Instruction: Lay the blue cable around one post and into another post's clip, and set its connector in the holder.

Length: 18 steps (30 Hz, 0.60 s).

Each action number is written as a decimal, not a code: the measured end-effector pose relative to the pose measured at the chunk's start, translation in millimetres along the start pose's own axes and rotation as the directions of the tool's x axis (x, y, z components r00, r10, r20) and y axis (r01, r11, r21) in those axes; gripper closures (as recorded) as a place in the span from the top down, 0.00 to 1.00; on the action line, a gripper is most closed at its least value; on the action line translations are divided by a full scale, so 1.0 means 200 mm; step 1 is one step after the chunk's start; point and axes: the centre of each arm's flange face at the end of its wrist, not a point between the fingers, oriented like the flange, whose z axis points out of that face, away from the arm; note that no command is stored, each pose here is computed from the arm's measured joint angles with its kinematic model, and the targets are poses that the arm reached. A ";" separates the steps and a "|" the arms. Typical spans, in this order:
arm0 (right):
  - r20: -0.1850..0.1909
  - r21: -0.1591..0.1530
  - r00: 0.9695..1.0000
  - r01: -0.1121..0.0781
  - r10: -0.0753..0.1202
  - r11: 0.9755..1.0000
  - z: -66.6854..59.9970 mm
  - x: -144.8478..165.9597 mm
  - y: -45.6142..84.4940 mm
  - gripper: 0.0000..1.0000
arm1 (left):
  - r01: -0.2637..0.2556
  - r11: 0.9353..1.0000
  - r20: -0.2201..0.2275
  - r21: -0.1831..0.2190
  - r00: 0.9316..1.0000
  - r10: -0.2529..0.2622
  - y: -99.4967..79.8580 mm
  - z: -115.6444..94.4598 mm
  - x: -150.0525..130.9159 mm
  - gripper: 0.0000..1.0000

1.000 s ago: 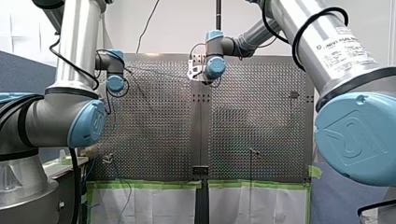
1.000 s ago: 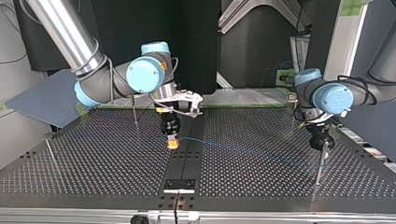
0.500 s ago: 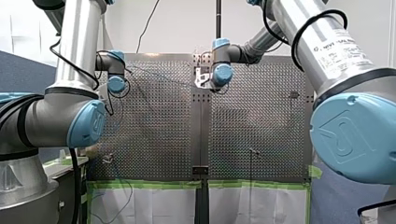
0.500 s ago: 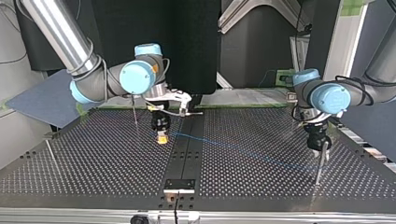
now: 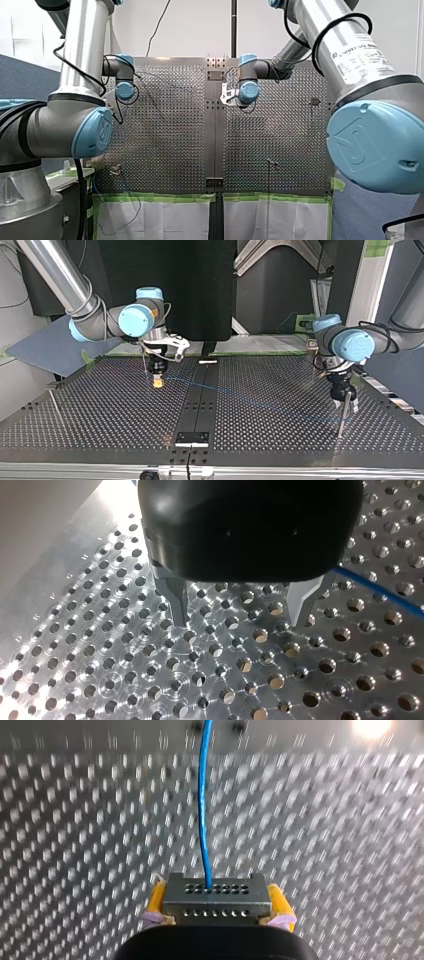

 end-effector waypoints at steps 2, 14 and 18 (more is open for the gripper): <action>-0.008 -0.020 1.000 -0.017 0.017 1.000 0.01 -0.01 0.07 0.00 | -0.004 1.000 -0.001 0.002 1.000 0.004 -0.01 0.00 0.00 1.00; -0.080 -0.086 0.989 -0.127 0.121 0.988 0.01 -0.04 0.49 0.00 | -0.018 1.000 -0.045 -0.001 0.999 0.018 0.02 0.00 0.13 1.00; -0.087 -0.116 0.988 -0.134 0.124 0.984 0.01 -0.10 0.62 0.00 | -0.021 1.000 -0.051 -0.005 0.998 0.021 0.02 0.00 0.15 1.00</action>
